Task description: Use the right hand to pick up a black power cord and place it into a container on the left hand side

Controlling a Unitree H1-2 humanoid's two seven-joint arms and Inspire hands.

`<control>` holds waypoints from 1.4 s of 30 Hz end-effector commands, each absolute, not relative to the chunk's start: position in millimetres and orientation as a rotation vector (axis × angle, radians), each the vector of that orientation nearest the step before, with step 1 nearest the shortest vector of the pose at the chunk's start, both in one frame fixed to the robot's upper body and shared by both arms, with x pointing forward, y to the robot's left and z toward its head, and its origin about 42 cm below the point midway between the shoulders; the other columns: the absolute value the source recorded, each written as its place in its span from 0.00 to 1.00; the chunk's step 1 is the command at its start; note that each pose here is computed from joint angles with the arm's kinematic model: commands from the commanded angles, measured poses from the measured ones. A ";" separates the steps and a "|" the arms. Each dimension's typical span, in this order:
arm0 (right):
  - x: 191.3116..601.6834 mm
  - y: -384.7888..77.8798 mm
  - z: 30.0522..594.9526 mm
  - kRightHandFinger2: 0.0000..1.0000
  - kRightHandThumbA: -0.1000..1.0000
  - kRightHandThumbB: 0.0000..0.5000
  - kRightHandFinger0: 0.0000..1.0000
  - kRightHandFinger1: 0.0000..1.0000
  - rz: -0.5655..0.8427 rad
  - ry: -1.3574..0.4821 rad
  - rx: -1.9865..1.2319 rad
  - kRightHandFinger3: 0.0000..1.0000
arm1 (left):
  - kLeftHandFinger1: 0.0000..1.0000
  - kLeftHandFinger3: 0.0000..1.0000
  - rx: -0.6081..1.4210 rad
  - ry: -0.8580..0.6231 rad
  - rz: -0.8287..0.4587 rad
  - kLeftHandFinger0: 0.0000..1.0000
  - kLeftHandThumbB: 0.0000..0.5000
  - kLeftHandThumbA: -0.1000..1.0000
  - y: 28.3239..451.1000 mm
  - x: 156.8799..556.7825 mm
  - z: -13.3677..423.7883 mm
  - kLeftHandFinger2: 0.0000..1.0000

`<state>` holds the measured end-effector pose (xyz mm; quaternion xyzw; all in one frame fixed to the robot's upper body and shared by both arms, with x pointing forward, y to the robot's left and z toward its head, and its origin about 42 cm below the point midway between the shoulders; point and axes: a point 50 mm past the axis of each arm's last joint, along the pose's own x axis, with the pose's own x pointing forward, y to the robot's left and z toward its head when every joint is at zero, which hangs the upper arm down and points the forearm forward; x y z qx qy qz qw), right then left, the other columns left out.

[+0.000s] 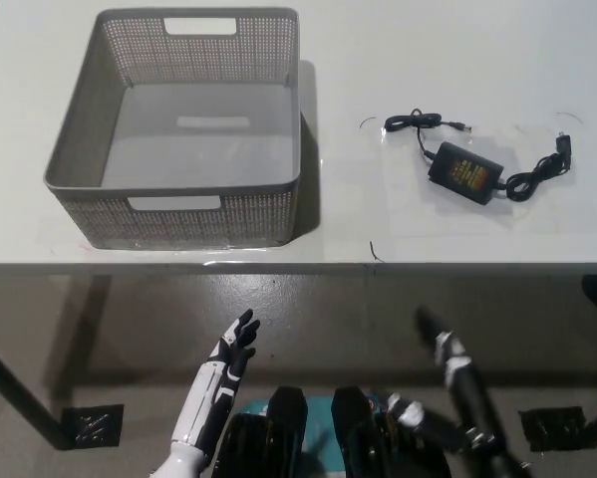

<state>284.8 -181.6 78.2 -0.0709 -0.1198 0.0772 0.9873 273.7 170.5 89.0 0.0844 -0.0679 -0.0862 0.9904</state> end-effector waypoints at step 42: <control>526.7 -259.8 373.1 1.00 0.72 1.00 1.00 1.00 0.075 -0.251 -1.228 1.00 | 1.00 1.00 0.168 -0.195 -0.189 1.00 0.04 1.00 167.8 252.4 92.6 1.00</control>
